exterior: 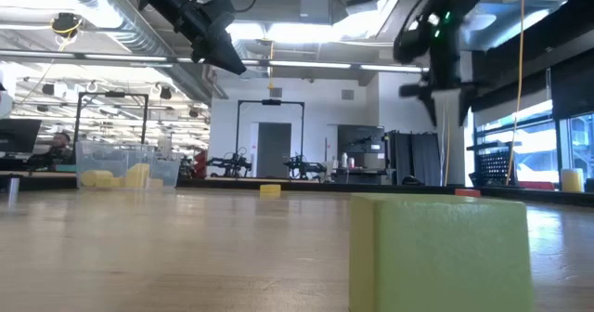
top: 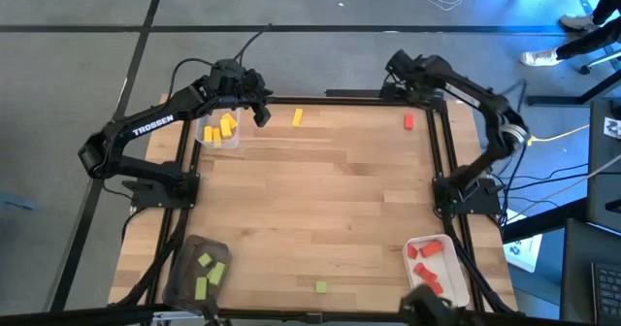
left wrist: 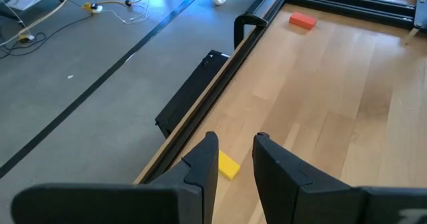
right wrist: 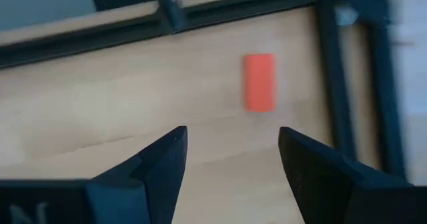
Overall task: Sort & place blocks by color
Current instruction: Put the yellow block into the transparent bin
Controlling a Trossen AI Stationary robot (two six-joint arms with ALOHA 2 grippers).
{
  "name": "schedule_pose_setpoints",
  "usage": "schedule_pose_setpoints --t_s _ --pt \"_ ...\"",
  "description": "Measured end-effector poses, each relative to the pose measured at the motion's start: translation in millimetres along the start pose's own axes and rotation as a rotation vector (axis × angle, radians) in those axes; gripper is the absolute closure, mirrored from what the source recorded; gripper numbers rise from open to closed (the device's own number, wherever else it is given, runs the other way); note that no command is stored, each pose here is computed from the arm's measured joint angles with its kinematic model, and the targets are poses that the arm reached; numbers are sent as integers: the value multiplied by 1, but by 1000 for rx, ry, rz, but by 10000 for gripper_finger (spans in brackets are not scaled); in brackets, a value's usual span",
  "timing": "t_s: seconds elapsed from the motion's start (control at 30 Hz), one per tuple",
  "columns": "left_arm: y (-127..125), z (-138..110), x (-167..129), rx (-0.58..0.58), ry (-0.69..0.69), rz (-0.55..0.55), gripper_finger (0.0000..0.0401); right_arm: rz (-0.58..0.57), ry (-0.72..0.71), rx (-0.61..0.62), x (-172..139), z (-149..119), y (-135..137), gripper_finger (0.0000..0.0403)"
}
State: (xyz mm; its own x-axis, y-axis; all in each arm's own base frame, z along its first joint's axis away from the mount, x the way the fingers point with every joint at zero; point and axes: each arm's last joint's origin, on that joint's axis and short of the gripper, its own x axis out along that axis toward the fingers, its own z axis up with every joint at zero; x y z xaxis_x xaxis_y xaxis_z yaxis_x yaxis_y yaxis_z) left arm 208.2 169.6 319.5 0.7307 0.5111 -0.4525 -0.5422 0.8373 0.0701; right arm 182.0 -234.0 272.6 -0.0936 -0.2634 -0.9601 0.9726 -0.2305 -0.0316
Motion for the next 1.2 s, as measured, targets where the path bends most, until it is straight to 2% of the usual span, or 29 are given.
schedule_pose_setpoints --t_s 0.1,0.27,0.4,0.57,0.73,0.93,1.1,1.2 --pt "0 0 0 0 0 0 319 5 82 -5 29 13 7 166" --pt "0 0 0 0 0 0 319 -111 207 13 70 20 7 166" --pt "0 0 0 31 0 0 319 -165 263 4 91 20 10 166" --pt "0 0 0 79 0 0 319 -174 289 -65 113 24 12 166" --pt "0 0 0 79 0 0 319 -187 316 -66 126 26 11 166" --pt "0 0 0 80 0 0 319 -150 289 -112 129 29 15 166" --pt "0 0 0 80 1 0 319 -123 252 -33 132 37 13 166" --pt "0 0 0 80 2 0 319 -102 280 -7 133 41 8 166"
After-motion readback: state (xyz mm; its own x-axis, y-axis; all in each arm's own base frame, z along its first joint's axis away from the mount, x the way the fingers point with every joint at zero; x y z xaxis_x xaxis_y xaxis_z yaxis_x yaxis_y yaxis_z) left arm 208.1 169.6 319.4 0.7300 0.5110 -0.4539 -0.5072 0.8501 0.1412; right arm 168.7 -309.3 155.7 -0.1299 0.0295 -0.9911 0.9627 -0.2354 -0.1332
